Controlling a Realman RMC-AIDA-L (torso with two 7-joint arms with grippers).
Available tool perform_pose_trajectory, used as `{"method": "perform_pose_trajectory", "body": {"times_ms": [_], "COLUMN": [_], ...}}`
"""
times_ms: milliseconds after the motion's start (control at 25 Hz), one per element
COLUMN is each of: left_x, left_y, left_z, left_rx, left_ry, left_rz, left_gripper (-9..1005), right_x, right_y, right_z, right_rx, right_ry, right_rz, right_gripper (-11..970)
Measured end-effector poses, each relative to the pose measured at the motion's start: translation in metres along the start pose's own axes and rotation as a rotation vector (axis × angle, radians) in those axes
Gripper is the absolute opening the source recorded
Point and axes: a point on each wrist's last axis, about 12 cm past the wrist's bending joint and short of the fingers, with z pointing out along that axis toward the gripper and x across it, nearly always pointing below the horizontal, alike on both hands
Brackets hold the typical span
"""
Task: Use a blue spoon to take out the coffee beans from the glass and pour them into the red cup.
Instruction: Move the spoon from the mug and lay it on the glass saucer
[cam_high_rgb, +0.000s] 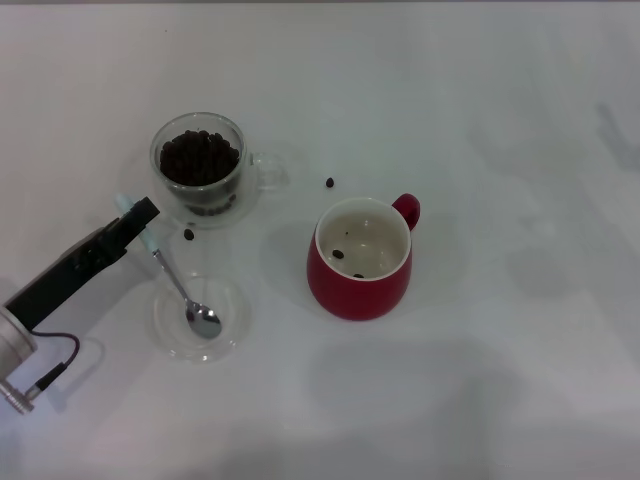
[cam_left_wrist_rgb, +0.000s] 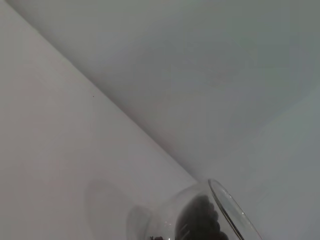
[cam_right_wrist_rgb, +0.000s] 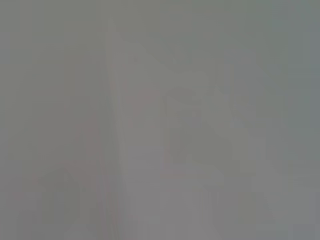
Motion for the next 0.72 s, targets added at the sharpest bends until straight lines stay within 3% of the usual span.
{"method": "perform_pose_trajectory", "body": {"times_ms": [480,720], "left_x": [0.0051,0.0063], "left_y": [-0.0041,-0.0047], "left_z": [0.0036,0.004], "left_rx": [0.022,0.026], "left_ry": [0.023,0.032], "left_rz": [-0.009,-0.007], "left_gripper": [148,234], "right_x": [0.0002,0.0003], "right_y": [-0.0014,-0.002], "right_z": [-0.0057,-0.0074], "right_rx": [0.008,0.01], "right_ry": [0.001,0.003], "right_rz": [-0.002,-0.003], "right_gripper": [828,828]}}
